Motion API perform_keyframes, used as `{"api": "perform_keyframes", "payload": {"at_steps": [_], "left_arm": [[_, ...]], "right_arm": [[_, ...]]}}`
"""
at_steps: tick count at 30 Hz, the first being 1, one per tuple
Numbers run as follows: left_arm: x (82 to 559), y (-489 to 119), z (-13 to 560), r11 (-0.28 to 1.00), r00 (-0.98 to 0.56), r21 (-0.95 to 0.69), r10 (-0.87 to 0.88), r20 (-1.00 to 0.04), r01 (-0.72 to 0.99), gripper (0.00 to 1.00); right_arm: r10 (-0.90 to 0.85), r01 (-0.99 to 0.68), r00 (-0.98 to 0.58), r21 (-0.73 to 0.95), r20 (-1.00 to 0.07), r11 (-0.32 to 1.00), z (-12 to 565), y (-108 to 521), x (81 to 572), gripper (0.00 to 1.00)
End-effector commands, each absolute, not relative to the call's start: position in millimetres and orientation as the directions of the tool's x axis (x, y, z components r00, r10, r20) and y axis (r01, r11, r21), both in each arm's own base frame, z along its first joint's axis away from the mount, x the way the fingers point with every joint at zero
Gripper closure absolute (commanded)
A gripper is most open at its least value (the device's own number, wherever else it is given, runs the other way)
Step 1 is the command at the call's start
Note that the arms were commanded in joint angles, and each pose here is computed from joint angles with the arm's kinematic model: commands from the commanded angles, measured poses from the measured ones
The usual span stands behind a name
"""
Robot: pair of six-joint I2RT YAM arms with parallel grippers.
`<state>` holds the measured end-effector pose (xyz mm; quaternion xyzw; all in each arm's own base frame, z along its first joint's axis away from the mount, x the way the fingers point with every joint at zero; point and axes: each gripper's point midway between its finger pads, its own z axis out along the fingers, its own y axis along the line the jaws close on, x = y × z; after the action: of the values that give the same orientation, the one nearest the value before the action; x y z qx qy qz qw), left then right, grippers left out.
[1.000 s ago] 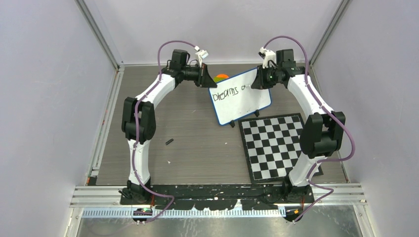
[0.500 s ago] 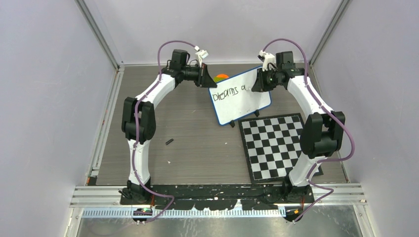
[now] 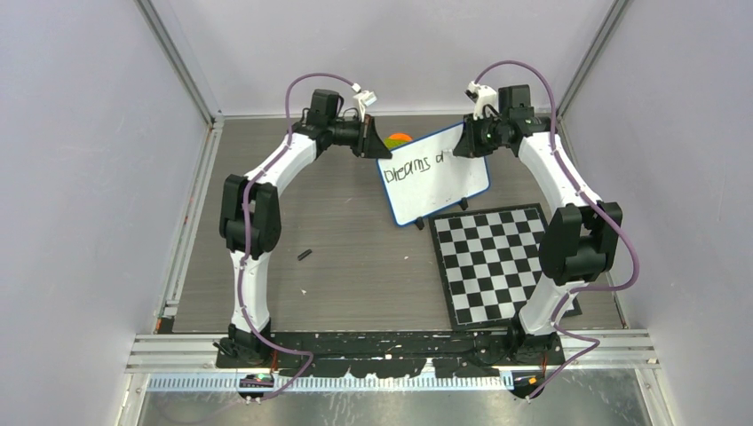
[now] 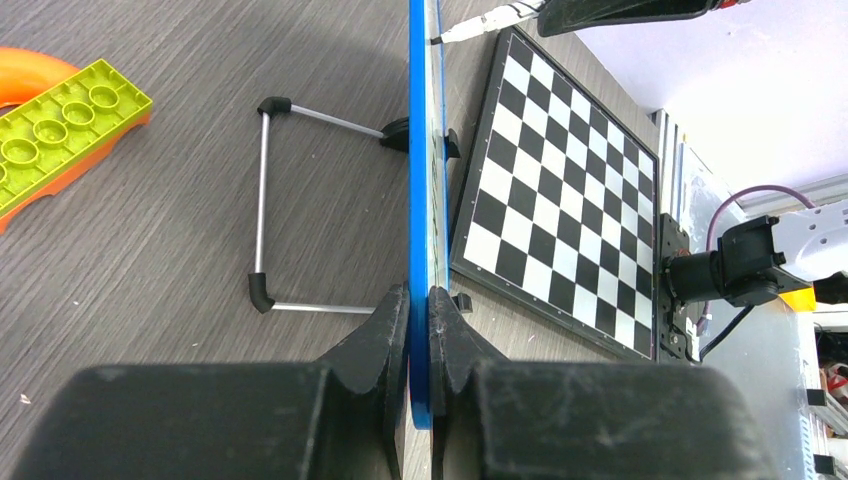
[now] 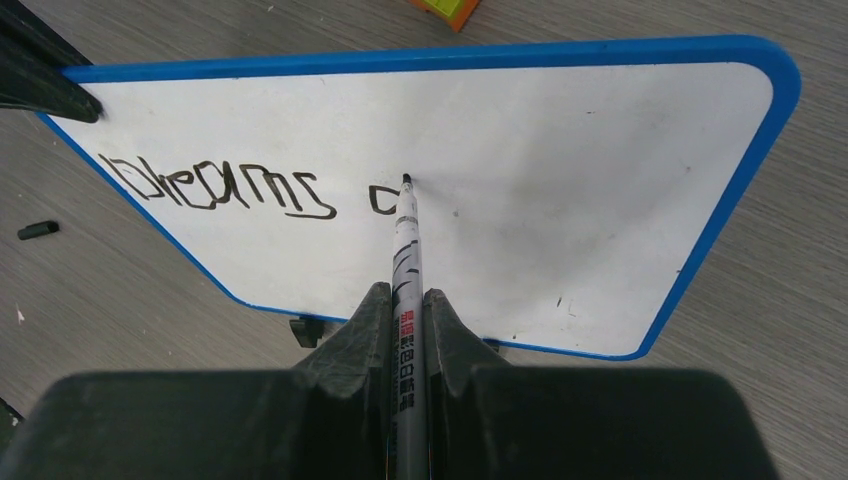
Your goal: Write a sentence on the whiteboard
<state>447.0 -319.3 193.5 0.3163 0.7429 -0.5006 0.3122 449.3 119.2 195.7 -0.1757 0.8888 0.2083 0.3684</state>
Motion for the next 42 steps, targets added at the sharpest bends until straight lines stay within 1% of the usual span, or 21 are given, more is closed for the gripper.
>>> {"api": "perform_keyframes", "payload": {"at_steps": [1, 14, 24, 34, 42], "left_arm": [[414.1, -340.0, 162.8, 0.256, -0.674, -0.624, 0.243, -0.698, 0.738, 1.0], [416.1, -340.3, 161.7, 0.263, -0.676, -0.624, 0.243, -0.696, 0.736, 1.0], [415.2, -339.7, 163.9, 0.264, -0.673, -0.621, 0.243, -0.698, 0.739, 1.0], [415.7, -340.1, 164.4, 0.262, -0.672, -0.62, 0.242, -0.7, 0.74, 1.0], [416.0, -339.2, 164.2, 0.266, -0.667, -0.613, 0.246, -0.703, 0.744, 1.0]], "right_arm": [[-0.148, -0.466, -0.604, 0.196, -0.783, 0.863, 219.6, 115.4, 466.0, 1.0], [-0.172, -0.441, -0.627, 0.164, -0.76, 0.883, 202.6, 101.4, 457.6, 1.0], [-0.157, -0.443, -0.643, 0.197, -0.75, 0.875, 197.6, 105.2, 446.7, 1.0], [-0.138, -0.454, -0.614, 0.204, -0.777, 0.867, 218.3, 109.6, 459.4, 1.0], [-0.143, -0.446, -0.613, 0.191, -0.777, 0.874, 217.1, 107.8, 466.0, 1.0]]}}
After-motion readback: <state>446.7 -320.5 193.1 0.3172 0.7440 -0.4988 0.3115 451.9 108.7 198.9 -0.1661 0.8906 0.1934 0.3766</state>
